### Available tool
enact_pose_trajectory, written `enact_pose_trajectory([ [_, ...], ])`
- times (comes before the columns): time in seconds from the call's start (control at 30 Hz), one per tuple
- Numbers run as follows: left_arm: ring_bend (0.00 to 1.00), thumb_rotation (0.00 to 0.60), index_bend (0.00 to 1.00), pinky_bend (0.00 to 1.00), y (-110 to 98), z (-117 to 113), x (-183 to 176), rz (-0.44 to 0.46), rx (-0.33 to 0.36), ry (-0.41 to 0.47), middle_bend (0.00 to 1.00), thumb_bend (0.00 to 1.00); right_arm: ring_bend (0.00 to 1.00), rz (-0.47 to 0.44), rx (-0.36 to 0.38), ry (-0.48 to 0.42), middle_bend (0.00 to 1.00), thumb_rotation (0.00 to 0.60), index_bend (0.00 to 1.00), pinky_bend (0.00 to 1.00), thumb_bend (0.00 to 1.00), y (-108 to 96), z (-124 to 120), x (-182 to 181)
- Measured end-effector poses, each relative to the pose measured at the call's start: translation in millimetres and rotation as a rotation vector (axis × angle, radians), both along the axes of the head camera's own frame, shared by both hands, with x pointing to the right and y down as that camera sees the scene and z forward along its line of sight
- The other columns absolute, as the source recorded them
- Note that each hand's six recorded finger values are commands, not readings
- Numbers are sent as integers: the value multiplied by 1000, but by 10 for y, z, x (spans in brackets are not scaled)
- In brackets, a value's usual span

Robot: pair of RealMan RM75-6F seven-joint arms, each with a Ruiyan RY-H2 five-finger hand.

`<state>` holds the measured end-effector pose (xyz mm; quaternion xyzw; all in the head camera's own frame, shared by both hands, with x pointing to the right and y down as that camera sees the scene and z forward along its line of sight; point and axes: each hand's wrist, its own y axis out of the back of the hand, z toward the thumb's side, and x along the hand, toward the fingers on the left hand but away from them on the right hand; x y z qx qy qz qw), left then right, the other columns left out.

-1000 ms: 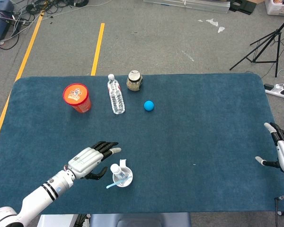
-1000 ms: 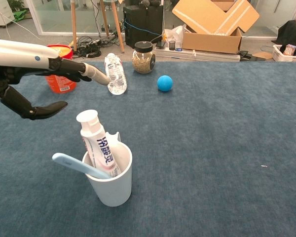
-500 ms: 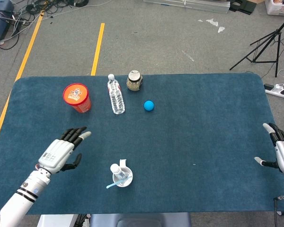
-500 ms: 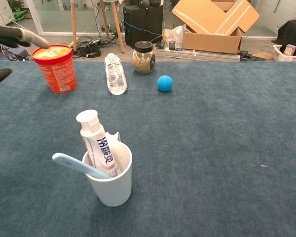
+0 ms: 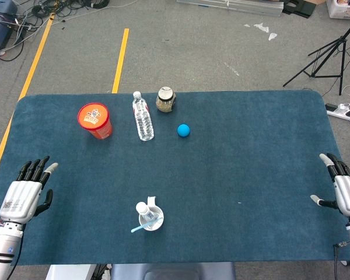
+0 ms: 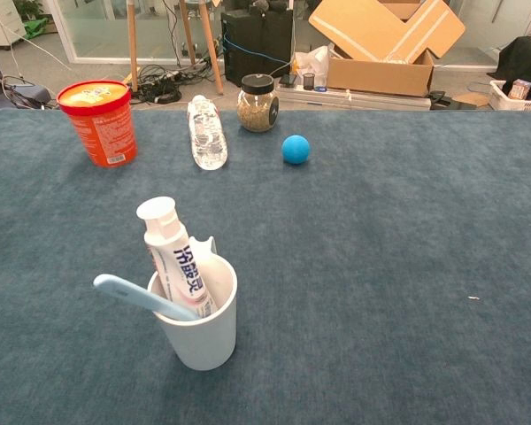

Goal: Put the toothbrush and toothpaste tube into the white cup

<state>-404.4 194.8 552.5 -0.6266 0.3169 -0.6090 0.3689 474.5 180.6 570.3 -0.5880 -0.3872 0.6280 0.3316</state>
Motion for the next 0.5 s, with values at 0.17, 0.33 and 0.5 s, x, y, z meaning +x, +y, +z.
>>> enact_pose_trajectory([
  [0.17, 0, 600, 148, 0, 157, 108, -198, -19, 16, -24, 0, 569, 154, -10, -2, 9, 108, 600, 120, 572, 0, 20, 16, -26],
  [0.33, 0, 600, 179, 0, 229, 147, -286, -21, 55, -13, 0, 569, 153, -10, -16, 21, 108, 600, 120, 572, 0, 30, 61, -22],
  [0.5, 0, 600, 208, 0, 244, 199, -355, -13, 85, -10, 0, 569, 153, -10, -20, 32, 108, 600, 120, 572, 0, 24, 89, -26],
])
